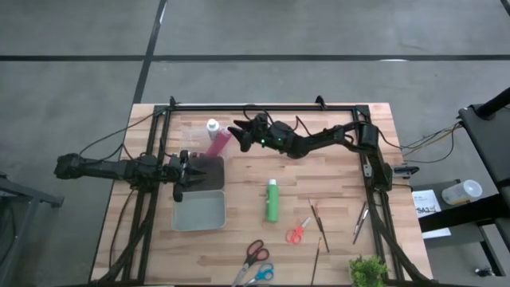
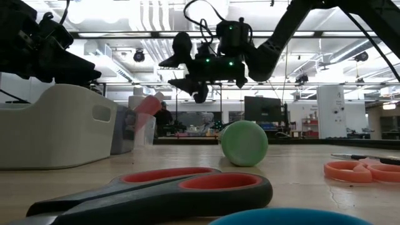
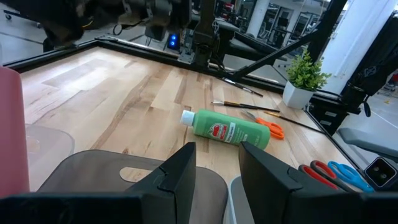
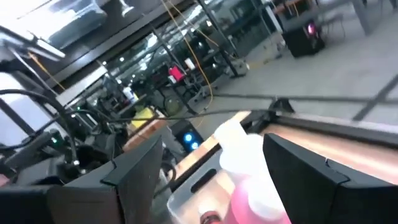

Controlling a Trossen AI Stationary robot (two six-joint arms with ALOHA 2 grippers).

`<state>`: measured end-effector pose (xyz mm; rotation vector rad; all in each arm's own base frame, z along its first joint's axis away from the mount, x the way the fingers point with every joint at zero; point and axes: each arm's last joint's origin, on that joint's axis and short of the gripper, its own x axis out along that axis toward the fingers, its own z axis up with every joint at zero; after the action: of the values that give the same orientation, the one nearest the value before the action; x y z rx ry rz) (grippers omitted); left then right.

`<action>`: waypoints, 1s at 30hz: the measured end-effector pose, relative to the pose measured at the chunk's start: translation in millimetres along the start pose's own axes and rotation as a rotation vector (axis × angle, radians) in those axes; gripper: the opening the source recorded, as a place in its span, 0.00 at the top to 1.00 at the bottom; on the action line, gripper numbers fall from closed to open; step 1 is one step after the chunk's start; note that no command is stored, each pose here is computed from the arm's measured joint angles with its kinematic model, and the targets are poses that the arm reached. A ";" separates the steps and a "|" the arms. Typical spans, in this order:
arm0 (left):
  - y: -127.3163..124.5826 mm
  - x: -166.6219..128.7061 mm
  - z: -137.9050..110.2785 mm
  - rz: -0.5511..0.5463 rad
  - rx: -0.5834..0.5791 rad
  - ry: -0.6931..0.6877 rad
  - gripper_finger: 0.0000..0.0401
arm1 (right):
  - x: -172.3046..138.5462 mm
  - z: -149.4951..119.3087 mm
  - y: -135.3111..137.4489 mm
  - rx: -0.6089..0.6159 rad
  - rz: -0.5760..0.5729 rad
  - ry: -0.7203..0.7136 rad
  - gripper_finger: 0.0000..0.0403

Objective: Pick & Place Paint Supplies
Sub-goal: Put the pink paint bottle into the transparent bin

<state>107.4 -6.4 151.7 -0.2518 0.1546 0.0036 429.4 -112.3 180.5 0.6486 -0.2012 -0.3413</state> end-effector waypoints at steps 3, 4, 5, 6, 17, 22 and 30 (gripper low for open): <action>0.0 0.0 0.0 0.001 0.000 0.000 0.68 | 0.5 -4.2 -4.2 0.022 -0.041 0.049 0.32; 0.0 0.0 0.0 0.000 0.000 0.000 0.68 | 1.5 -4.9 -4.6 0.020 -0.054 0.064 0.32; 0.1 0.0 -0.1 0.000 0.000 0.000 0.68 | 2.8 -4.9 -4.4 0.019 -0.063 0.076 0.32; 0.0 0.0 0.0 0.000 0.000 0.000 0.68 | 4.2 -4.7 -4.0 0.026 -0.071 0.085 0.32; 0.1 0.0 -0.1 0.000 0.000 0.000 0.68 | 17.2 -2.6 -0.4 0.037 -0.169 0.226 0.32; 0.0 0.0 0.0 0.000 0.000 -0.001 0.68 | 19.5 -1.5 1.6 0.036 -0.170 0.251 0.32; 0.1 0.0 -0.1 0.001 0.000 0.000 0.68 | 20.3 -0.7 3.3 0.036 -0.138 0.262 0.32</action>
<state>107.4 -6.4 151.5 -0.2518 0.1547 0.0042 449.2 -117.0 183.6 0.7380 0.0886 -0.3823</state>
